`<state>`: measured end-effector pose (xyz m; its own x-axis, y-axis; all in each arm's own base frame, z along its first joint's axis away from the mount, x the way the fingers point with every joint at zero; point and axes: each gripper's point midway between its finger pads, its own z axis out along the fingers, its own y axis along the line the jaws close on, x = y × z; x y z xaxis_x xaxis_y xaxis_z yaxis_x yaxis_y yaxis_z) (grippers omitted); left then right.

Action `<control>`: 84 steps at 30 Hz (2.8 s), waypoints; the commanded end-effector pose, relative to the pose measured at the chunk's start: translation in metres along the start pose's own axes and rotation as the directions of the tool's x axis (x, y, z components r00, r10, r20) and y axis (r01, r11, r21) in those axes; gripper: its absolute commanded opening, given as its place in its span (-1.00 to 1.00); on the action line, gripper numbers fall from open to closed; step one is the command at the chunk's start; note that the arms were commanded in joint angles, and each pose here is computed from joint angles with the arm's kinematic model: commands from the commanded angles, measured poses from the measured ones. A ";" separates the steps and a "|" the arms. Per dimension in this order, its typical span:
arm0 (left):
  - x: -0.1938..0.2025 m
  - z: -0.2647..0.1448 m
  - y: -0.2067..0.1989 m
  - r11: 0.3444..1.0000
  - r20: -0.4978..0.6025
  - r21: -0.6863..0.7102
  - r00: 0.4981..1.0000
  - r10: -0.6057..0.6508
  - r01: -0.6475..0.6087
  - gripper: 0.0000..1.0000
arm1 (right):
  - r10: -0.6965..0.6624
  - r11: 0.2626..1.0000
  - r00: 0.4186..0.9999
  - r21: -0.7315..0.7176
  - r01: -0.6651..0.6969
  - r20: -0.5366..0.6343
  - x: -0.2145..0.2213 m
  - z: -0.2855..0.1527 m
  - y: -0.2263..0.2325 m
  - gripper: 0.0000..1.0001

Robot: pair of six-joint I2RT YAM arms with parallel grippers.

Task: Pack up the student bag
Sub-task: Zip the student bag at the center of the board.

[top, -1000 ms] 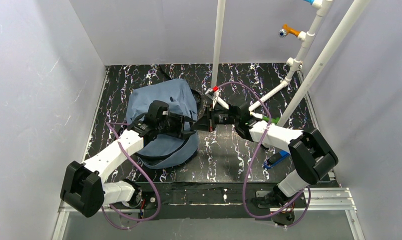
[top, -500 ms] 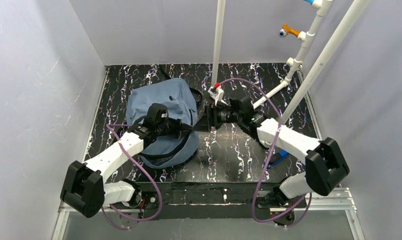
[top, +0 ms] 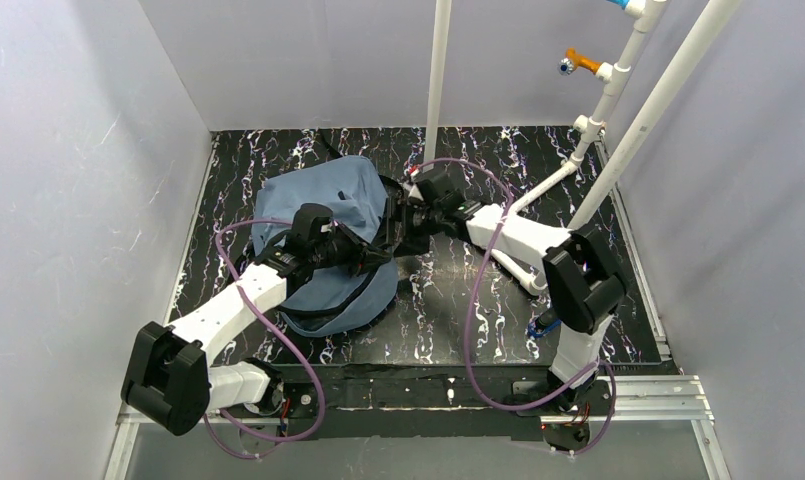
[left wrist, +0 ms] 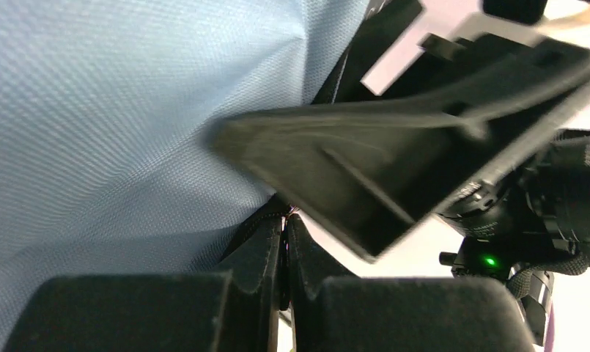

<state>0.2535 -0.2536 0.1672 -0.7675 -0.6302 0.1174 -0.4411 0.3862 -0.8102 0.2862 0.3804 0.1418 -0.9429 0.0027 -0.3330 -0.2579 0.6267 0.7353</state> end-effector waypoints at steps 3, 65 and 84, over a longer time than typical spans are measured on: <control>0.009 -0.006 -0.013 0.986 -0.048 0.058 0.986 0.160 -0.157 -1.00 | 0.026 1.000 0.999 -0.003 -0.026 0.034 -0.002 0.014 0.011 0.37; 0.023 -0.022 0.044 0.734 -0.184 0.001 0.721 0.668 -0.679 -0.23 | -0.015 0.999 0.998 -0.043 0.018 0.064 0.028 -0.009 0.016 -0.90; 0.007 -0.029 0.012 0.601 -0.160 0.075 0.586 0.795 -0.795 0.10 | -0.072 0.991 0.996 -0.112 0.077 0.048 0.031 -0.010 0.029 -0.97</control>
<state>0.2290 -0.2307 0.1555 -0.9134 -0.0557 -0.4033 0.2423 0.7218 -0.6483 0.2482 0.3789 0.1289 -0.9398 0.0101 -0.3417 -0.2628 0.6178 0.7411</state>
